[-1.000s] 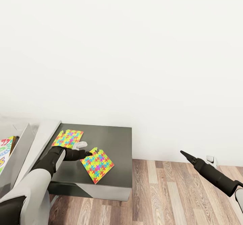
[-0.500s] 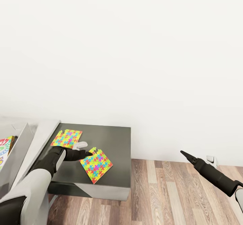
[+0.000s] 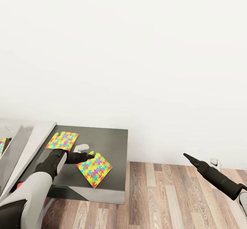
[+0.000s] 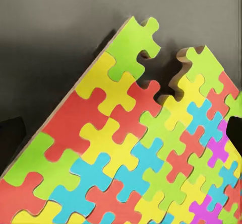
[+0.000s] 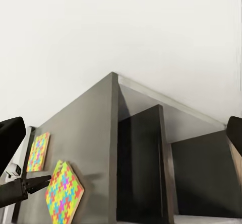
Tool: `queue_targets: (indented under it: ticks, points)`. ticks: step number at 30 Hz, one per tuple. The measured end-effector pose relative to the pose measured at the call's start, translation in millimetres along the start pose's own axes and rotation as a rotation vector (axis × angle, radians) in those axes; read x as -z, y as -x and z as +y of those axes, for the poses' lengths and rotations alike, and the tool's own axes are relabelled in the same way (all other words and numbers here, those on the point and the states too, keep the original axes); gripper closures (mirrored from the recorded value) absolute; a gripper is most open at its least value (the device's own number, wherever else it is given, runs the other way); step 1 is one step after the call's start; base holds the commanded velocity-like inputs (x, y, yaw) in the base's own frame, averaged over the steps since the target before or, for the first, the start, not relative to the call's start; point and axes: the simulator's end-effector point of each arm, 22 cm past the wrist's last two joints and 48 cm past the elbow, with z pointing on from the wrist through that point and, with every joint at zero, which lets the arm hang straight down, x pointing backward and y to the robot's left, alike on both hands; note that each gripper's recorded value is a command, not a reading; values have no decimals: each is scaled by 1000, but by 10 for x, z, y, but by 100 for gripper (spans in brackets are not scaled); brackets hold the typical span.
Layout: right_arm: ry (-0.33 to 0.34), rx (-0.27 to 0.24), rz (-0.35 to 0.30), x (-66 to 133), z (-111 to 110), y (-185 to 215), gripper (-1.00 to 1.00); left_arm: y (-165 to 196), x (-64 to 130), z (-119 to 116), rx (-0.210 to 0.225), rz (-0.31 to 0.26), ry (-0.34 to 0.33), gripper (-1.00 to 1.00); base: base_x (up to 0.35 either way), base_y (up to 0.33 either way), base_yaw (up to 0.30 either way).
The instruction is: Put all the toys in the child's room - the three board games (two on the bed and one on the table), the two jigsaw puzzles on the table, and the tennis ball on the table - inside the toy box on the table in the child's room.
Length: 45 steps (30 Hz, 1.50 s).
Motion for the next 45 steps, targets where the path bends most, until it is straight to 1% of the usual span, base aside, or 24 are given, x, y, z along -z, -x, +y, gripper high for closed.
queue_targets:
  ticks: [29,45]
  points:
    - [-2,-3,0,1,-14,-1,-100,-12,0,-14,14,6,-7,-100,-85,-101,0]
    - [-3,-4,0,2,-18,-5,-100,-8,0,-20,15,4,-9,-100,-7,-115,0]
